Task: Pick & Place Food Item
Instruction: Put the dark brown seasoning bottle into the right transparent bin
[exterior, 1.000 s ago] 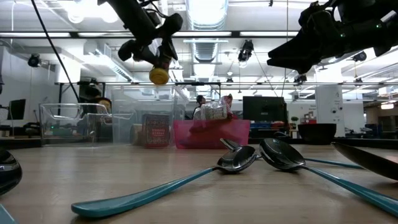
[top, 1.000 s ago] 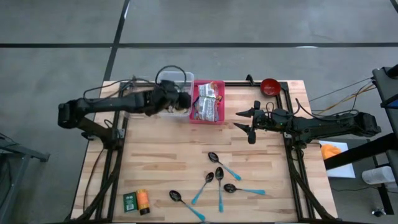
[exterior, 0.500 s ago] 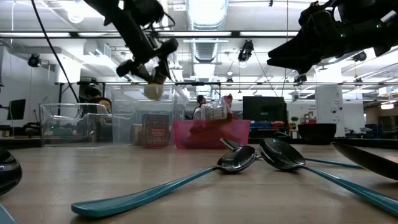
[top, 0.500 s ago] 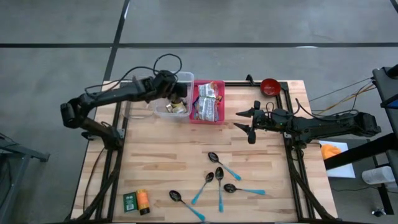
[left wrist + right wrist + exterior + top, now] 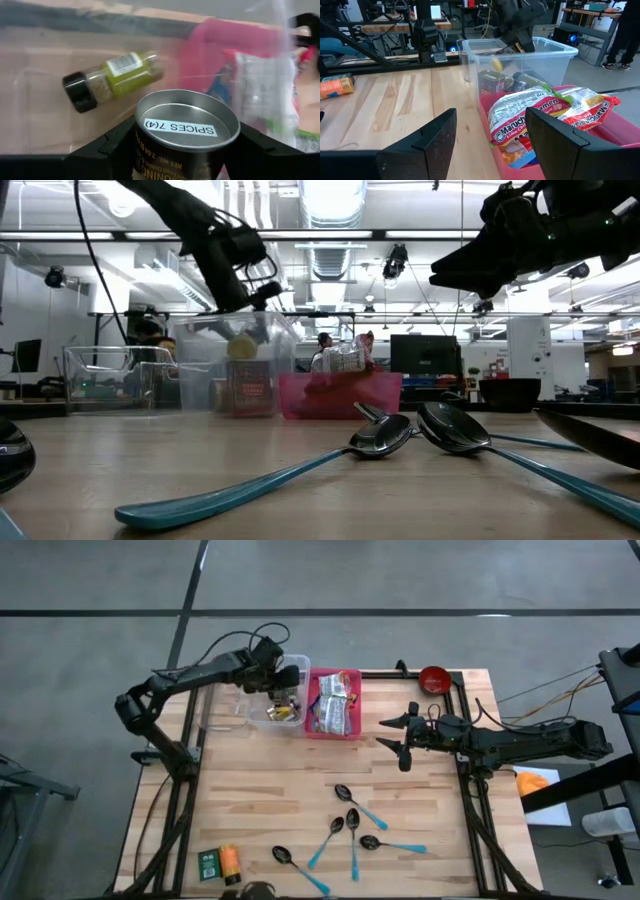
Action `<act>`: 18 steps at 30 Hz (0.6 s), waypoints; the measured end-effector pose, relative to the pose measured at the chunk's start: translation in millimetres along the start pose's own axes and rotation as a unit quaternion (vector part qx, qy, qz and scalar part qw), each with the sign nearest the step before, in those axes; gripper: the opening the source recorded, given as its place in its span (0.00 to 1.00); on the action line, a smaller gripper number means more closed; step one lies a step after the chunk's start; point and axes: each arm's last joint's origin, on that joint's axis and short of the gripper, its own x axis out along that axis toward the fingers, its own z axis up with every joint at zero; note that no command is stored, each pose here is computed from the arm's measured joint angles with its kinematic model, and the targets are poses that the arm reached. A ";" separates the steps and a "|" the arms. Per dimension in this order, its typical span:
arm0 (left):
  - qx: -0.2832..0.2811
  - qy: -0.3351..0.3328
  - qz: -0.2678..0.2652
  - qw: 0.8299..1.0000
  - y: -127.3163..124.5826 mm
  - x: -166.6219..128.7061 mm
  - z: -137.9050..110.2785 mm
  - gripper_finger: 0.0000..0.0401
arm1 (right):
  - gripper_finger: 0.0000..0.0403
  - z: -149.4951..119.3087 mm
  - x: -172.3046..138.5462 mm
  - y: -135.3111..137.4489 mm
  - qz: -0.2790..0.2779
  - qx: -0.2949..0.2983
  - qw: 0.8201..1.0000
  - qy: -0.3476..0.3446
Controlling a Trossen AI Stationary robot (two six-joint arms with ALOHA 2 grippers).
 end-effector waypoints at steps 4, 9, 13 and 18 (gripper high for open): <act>0.004 0.017 0.028 0.999 3.0 11.0 6.4 0.58 | 0.58 0.0 0.0 0.0 0.000 0.000 1.000 0.000; 0.007 0.030 0.048 0.998 -4.0 16.1 9.0 0.58 | 0.58 0.0 0.0 -0.1 0.000 0.000 1.000 0.000; 0.015 0.031 0.044 0.998 -12.0 15.3 9.4 0.58 | 0.58 0.0 0.0 0.0 0.000 0.000 1.000 0.000; 0.030 0.034 0.025 0.999 -20.6 12.5 6.8 0.58 | 0.58 0.0 0.0 0.0 0.000 0.000 1.000 0.000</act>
